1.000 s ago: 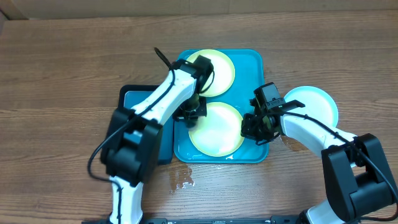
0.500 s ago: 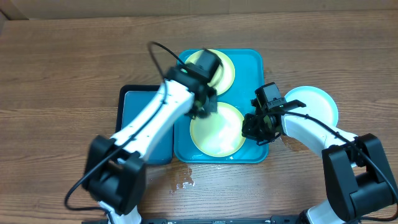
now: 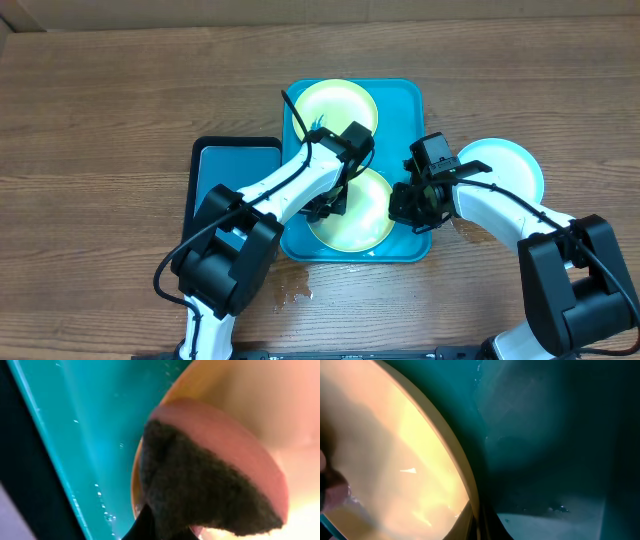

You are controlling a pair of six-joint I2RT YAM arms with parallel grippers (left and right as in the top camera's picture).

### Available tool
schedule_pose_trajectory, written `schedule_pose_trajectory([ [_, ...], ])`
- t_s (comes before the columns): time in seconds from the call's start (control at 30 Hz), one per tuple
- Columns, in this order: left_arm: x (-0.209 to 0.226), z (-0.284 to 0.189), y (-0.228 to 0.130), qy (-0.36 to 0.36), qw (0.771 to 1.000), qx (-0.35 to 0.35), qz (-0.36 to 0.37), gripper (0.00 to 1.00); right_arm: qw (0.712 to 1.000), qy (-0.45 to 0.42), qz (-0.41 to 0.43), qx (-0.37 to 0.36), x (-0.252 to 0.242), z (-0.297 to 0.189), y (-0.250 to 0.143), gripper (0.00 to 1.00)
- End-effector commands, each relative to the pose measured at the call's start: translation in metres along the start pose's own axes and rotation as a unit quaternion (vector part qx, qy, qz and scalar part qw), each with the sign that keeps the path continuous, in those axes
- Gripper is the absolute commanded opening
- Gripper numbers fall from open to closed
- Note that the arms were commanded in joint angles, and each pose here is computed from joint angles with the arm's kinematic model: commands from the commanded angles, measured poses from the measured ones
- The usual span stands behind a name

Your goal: Clean dirty plates on tray and stack at the side

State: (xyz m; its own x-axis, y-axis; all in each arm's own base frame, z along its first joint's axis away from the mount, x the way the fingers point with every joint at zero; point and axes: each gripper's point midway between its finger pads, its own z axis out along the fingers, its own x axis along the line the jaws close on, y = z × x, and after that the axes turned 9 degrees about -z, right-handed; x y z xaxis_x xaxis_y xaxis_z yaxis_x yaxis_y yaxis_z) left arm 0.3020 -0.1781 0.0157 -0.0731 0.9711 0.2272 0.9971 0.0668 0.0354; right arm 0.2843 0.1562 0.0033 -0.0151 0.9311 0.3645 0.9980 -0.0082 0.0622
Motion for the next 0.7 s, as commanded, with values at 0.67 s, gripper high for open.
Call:
schedule_pose_trajectory([
  [0.67, 0.054, -0.119, 0.039, -0.066, 0.984, -0.110, -0.125, 0.05, 0.999, -0.050, 0.011, 0.009, -0.025, 0.007, -0.008, 0.04],
])
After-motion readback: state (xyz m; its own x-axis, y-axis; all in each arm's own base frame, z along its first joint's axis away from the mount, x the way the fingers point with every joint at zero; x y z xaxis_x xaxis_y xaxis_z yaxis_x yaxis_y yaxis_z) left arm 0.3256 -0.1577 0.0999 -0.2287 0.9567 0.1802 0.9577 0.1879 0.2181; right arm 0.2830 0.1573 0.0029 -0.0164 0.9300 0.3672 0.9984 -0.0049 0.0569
